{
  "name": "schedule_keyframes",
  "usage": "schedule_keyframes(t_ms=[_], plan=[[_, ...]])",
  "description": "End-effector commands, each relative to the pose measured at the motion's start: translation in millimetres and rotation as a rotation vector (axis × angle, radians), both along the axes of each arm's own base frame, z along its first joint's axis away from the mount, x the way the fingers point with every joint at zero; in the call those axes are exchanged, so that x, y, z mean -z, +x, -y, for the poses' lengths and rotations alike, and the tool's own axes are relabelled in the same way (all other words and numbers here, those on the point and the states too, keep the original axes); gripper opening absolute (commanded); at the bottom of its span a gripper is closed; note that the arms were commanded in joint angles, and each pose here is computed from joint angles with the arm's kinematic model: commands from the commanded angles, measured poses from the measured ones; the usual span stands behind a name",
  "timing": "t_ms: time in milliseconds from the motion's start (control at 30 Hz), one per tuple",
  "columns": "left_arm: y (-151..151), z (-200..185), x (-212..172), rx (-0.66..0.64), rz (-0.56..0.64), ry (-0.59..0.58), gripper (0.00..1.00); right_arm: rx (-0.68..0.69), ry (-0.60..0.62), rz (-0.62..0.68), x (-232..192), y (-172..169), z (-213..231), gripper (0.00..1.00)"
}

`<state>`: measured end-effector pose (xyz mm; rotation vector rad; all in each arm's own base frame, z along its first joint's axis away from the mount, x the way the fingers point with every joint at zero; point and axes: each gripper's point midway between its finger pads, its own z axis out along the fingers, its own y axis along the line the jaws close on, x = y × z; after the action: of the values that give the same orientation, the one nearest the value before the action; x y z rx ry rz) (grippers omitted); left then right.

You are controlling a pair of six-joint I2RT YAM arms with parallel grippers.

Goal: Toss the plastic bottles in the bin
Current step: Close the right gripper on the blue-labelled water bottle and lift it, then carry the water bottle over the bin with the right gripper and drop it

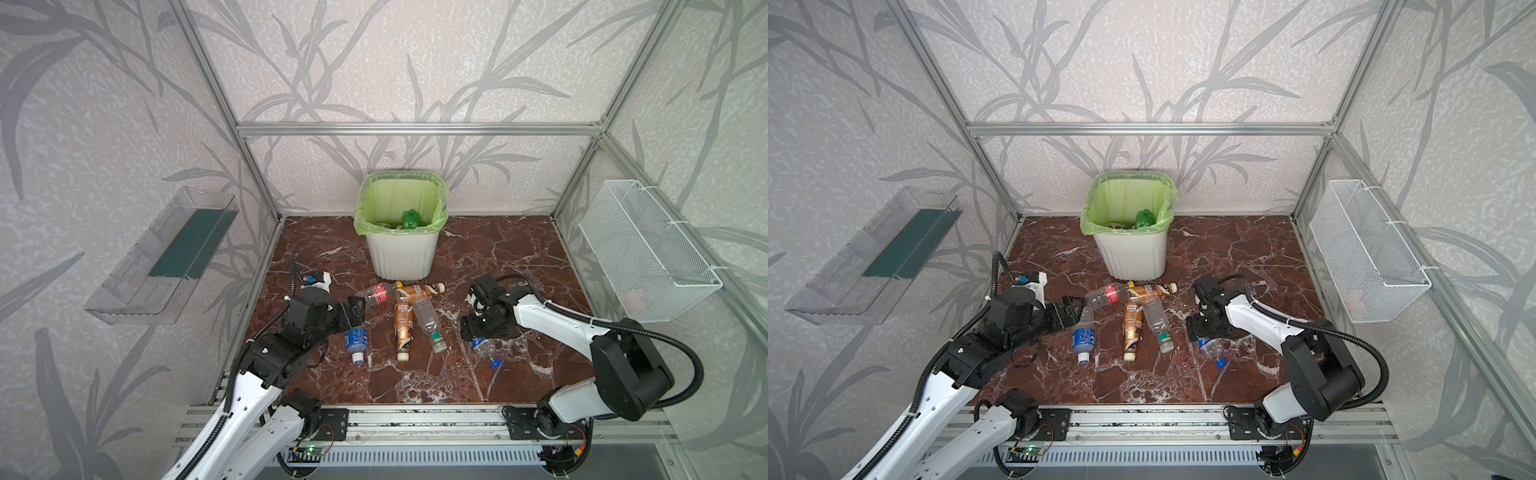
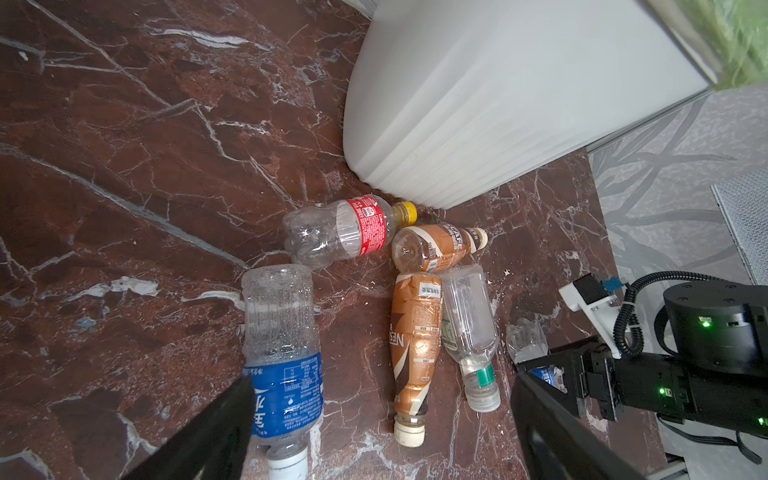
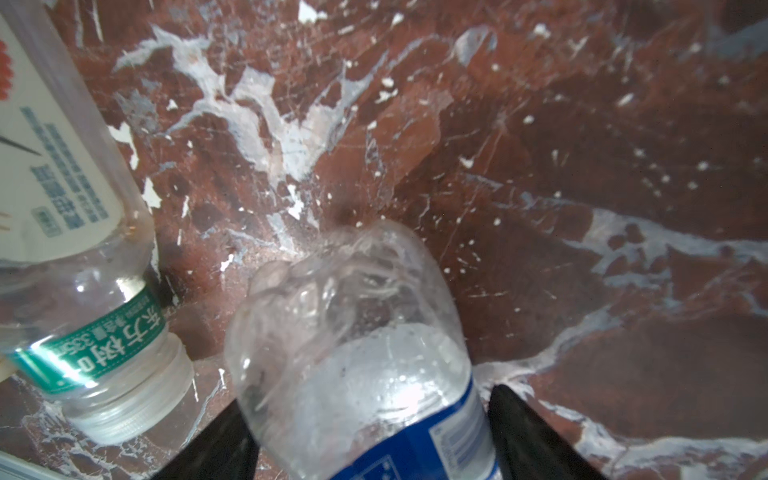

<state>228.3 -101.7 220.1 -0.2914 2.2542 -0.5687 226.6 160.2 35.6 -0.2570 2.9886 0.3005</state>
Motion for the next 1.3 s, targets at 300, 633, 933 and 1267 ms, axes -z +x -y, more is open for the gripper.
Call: schedule_keyframes(t_ms=[300, 633, 933, 1267], plan=[[-1.5, -2.4, 4.1, -0.009, 0.001, -0.001, 0.95, 0.058, 0.009, 0.039, -1.8, -8.7, 4.2, 0.64], [-1.3, -2.1, 5.8, -0.012, -0.002, -0.007, 0.95, 0.129, 0.119, 0.182, -27.5, -10.8, 7.9, 0.61], [4.4, 3.0, 8.1, -0.013, -0.014, -0.03, 0.95, 0.125, 0.321, 0.398, -92.5, -2.6, -4.8, 0.61], [10.8, -0.8, -26.1, -0.04, 0.025, -0.029, 0.95, 0.024, 0.586, 0.91, -388.8, 98.7, -77.6, 0.69]])
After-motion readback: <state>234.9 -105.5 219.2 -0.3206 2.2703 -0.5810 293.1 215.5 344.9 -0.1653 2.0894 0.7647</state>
